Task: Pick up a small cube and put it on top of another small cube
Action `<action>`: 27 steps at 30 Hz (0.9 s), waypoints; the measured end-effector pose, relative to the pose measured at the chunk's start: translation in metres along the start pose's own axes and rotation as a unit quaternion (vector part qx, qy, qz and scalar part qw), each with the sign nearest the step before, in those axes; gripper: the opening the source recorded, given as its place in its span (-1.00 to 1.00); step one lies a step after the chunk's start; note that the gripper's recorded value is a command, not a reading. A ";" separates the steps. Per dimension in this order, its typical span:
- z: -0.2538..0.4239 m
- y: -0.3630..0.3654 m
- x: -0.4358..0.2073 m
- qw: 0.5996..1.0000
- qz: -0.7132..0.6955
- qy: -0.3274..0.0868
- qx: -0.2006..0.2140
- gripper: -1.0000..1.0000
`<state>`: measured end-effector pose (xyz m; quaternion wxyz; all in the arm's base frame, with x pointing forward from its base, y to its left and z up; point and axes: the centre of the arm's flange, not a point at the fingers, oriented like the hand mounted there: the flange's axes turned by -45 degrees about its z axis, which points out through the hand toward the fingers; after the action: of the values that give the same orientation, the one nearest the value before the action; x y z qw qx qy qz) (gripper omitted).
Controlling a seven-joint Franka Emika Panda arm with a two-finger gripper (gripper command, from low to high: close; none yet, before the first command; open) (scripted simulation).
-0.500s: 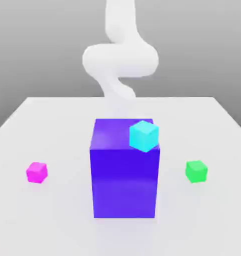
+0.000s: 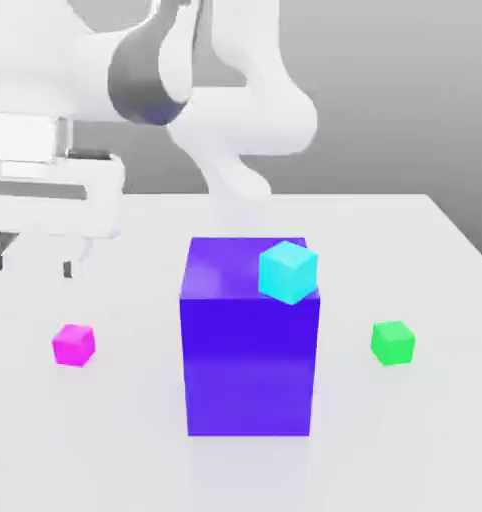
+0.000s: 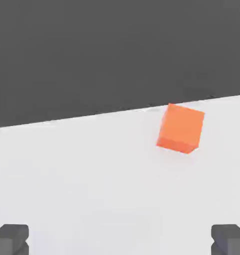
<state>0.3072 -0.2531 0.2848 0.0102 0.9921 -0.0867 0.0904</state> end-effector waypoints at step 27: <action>0.139 0.036 -0.121 0.996 0.021 -0.091 0.000 -1.00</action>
<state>0.2089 -0.2726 0.1260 0.0007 0.9941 -0.1086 -0.0001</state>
